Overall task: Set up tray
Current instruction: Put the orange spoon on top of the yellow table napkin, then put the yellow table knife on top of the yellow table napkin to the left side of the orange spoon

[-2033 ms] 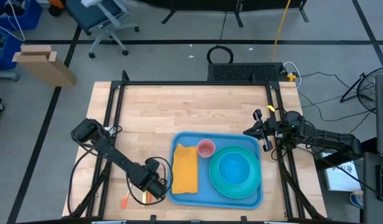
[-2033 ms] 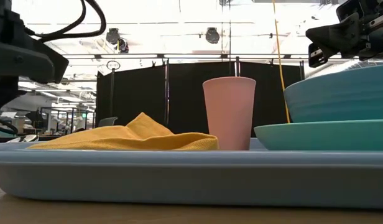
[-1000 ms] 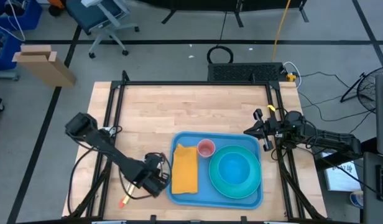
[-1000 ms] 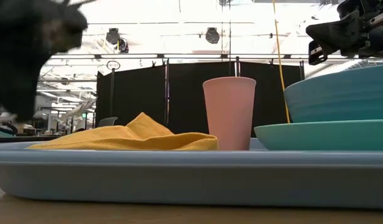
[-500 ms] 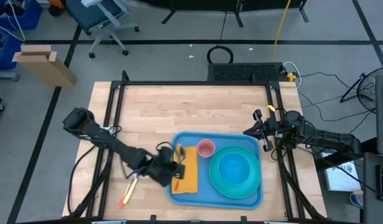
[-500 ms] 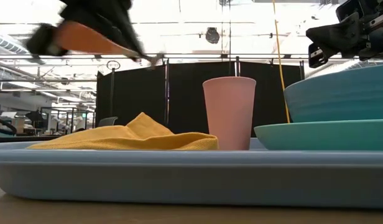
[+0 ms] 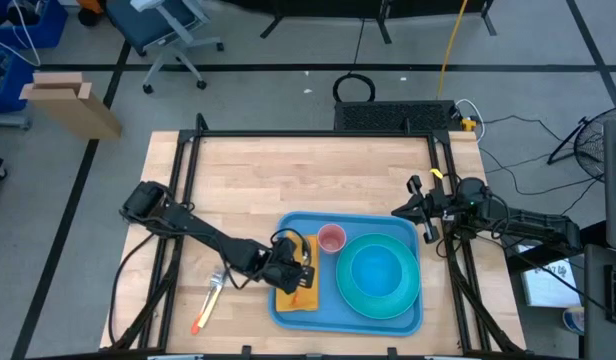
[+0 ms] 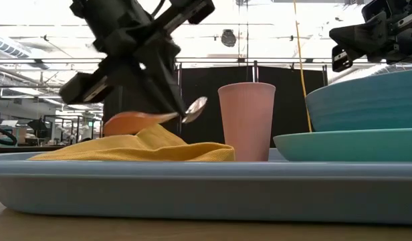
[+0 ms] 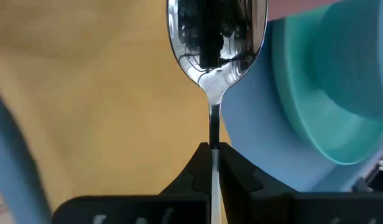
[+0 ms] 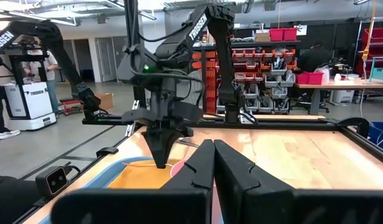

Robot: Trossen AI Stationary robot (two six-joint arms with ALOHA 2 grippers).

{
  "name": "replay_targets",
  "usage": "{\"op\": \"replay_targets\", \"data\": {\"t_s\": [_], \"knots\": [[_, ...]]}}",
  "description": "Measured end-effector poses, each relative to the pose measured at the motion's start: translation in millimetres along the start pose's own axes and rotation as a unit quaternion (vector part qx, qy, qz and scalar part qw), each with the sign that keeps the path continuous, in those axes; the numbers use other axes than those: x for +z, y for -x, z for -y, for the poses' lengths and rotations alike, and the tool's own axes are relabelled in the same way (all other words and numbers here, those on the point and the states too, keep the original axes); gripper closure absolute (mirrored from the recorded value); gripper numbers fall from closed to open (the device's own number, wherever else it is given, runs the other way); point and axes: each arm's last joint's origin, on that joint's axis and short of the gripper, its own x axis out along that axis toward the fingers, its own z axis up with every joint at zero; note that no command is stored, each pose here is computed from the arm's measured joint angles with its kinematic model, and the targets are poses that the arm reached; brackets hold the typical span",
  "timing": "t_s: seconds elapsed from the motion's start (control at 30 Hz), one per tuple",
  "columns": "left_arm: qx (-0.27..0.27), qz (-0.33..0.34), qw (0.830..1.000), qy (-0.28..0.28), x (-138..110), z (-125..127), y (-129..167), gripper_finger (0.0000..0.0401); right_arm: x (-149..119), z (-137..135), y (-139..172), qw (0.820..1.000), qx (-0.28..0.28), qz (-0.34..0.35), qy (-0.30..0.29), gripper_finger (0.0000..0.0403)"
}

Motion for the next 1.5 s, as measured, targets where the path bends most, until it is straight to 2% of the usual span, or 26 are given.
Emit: {"op": "replay_targets", "data": {"t_s": [0.1, 0.23, 0.53, 0.9, 1.2, 1.37, 1.5], "knots": [[-0.007, 0.013, 1.000, 0.002, 1.2, 8.0, 0.1, 0.0393, 0.6, 0.0, 0.0, 1.000, -0.001, 0.003, 0.002, 0.0403], [0.050, 0.018, 0.999, 0.006, 2.4, 6.8, -10.5, 0.0393, 1.7, -0.1, 0.0, 1.000, 0.000, 0.008, 0.002, 0.0403], [0.099, 0.000, 0.995, -0.006, 5.5, 22.5, -37.4, 0.0393, 1.1, -0.1, 0.0, 1.000, 0.001, 0.005, 0.000, 0.0403], [0.109, 0.004, 0.994, 0.010, 6.1, 20.0, -37.5, 0.0392, 1.0, -0.1, 0.0, 1.000, 0.001, 0.005, 0.005, 0.0403], [0.107, 0.012, 0.994, -0.012, 6.7, 20.3, -37.6, 0.0319, 1.0, -0.2, 0.0, 1.000, 0.001, 0.005, 0.002, 0.0403], [0.108, 0.011, 0.994, -0.015, 6.4, 20.3, -37.5, 0.0292, 1.1, -0.2, 0.0, 1.000, 0.002, 0.005, -0.002, 0.0403], [0.105, -0.013, 0.992, -0.065, 6.4, 22.3, -28.7, 0.0281, 1.0, -0.2, 0.0, 1.000, 0.002, 0.005, -0.001, 0.0403]]}}
